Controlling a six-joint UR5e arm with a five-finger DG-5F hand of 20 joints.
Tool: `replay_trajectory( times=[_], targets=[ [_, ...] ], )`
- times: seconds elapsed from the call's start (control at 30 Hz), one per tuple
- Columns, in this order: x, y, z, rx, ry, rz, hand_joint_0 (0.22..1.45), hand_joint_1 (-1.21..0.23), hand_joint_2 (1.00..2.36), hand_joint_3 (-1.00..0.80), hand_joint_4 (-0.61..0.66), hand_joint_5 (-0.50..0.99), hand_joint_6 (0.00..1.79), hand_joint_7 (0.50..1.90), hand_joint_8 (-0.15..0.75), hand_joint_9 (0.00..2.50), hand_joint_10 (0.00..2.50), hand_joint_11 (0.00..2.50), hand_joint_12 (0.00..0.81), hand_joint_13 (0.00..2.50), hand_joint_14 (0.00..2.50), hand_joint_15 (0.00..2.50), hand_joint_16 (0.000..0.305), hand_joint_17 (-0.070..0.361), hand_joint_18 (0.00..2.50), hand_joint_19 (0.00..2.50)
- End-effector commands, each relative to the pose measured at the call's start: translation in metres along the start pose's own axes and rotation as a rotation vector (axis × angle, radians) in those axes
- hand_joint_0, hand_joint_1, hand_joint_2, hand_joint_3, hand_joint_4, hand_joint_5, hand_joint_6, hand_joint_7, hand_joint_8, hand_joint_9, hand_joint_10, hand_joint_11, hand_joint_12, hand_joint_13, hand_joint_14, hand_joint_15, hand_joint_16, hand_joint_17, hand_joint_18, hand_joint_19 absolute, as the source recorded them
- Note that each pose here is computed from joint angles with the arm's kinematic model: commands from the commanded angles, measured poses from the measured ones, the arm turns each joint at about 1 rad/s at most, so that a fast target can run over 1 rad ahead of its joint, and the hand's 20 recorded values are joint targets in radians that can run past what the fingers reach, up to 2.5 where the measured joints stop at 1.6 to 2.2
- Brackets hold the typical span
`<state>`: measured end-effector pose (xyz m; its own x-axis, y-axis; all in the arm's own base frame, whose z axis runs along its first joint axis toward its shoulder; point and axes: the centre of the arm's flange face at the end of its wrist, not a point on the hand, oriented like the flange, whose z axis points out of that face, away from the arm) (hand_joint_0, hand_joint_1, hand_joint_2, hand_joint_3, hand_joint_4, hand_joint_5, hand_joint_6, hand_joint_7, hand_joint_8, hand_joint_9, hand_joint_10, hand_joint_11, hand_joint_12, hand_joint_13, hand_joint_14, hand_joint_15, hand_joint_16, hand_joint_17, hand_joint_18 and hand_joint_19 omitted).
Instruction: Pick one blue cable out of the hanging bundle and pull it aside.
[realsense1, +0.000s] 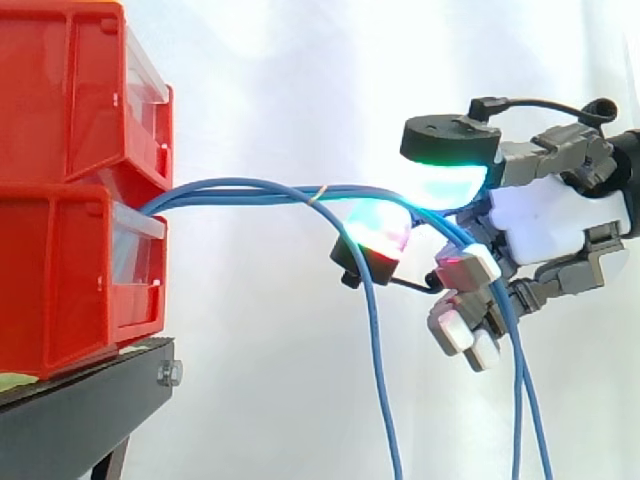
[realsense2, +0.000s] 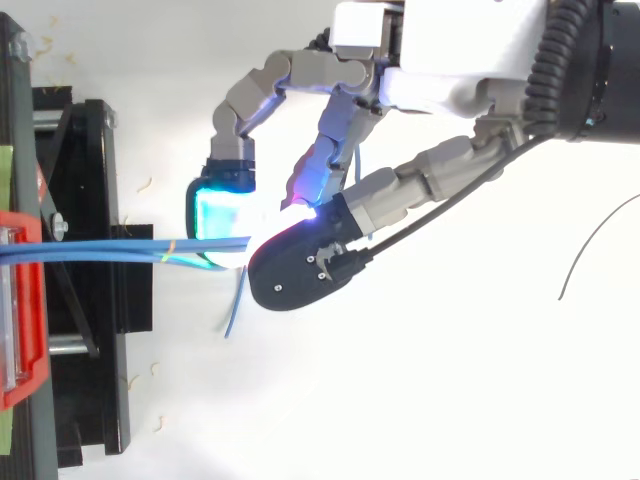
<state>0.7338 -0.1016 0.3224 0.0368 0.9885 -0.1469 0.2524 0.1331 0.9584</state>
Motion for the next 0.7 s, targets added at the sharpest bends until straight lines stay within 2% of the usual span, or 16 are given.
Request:
replay_trajectory(
  times=[0.0, 0.2, 0.23, 0.27, 0.3, 0.33, 0.4, 0.5, 0.53, 0.6, 0.67],
  targets=[
    [0.0, 0.0001, -0.0002, 0.001, 0.0, 0.002, 0.74, -0.91, 1.01, -0.26, -0.25, -0.09, 0.95, 0.9, 0.213, 1.18, 0.03, 0.73, 0.353, 0.89, 0.02, 0.58, 0.047, 0.107, 0.7, 0.72],
    [-0.0001, -0.0007, -0.001, 0.008, 0.001, 0.015, 0.64, -0.95, 1.0, -0.06, -0.23, -0.04, 0.92, 0.85, 0.182, 1.13, 0.01, 0.33, 0.358, 0.78, 0.01, 0.35, 0.057, 0.129, 0.72, 0.57],
    [-0.0001, -0.0008, -0.0011, 0.01, 0.001, 0.019, 0.62, -0.94, 1.05, -0.07, -0.23, -0.04, 0.91, 0.85, 0.185, 1.1, 0.01, 0.29, 0.362, 0.78, 0.01, 0.33, 0.058, 0.131, 0.73, 0.55],
    [0.0011, -0.0008, -0.0012, 0.011, 0.003, 0.032, 0.58, -0.93, 1.2, -0.09, -0.23, -0.03, 0.91, 0.87, 0.19, 1.05, 0.01, 0.23, 0.367, 0.71, 0.01, 0.29, 0.059, 0.134, 0.7, 0.52],
    [-0.0001, -0.0013, -0.0016, 0.014, 0.001, 0.042, 0.57, -0.92, 1.21, -0.08, -0.22, -0.03, 0.91, 0.88, 0.191, 1.03, 0.01, 0.21, 0.368, 0.69, 0.01, 0.28, 0.059, 0.134, 0.69, 0.52],
    [0.001, -0.0016, -0.002, 0.019, 0.003, 0.045, 0.52, -0.9, 1.41, -0.12, -0.21, -0.03, 0.9, 0.91, 0.187, 0.9, 0.01, 0.11, 0.373, 0.6, 0.01, 0.22, 0.061, 0.136, 0.66, 0.47],
    [0.0021, -0.0023, -0.0028, 0.028, 0.005, 0.053, 0.51, -0.91, 1.47, -0.1, -0.22, -0.02, 0.9, 0.94, 0.185, 0.8, 0.0, 0.04, 0.38, 0.52, 0.01, 0.18, 0.06, 0.136, 0.58, 0.43],
    [0.0021, -0.0024, -0.003, 0.029, 0.006, 0.057, 0.55, -0.98, 1.41, -0.05, -0.28, -0.03, 0.91, 1.02, 0.178, 0.64, 0.0, 0.0, 0.371, 0.42, 0.01, 0.15, 0.057, 0.129, 0.49, 0.39],
    [0.0021, -0.0024, -0.003, 0.029, 0.006, 0.057, 0.64, -1.0, 1.2, 0.01, -0.3, -0.04, 0.92, 1.06, 0.171, 0.6, 0.0, 0.0, 0.357, 0.39, 0.01, 0.16, 0.053, 0.12, 0.44, 0.4],
    [0.0032, -0.0022, -0.0029, 0.029, 0.007, 0.057, 0.73, -1.0, 1.0, 0.02, -0.3, -0.05, 0.93, 1.07, 0.155, 0.55, 0.0, 0.02, 0.346, 0.36, 0.01, 0.17, 0.049, 0.11, 0.39, 0.41],
    [0.0032, -0.0022, -0.0029, 0.029, 0.007, 0.057, 0.74, -0.99, 1.01, -0.03, -0.3, -0.07, 0.94, 1.05, 0.143, 0.52, 0.0, 0.03, 0.332, 0.34, 0.01, 0.18, 0.046, 0.104, 0.35, 0.43]
  ],
)
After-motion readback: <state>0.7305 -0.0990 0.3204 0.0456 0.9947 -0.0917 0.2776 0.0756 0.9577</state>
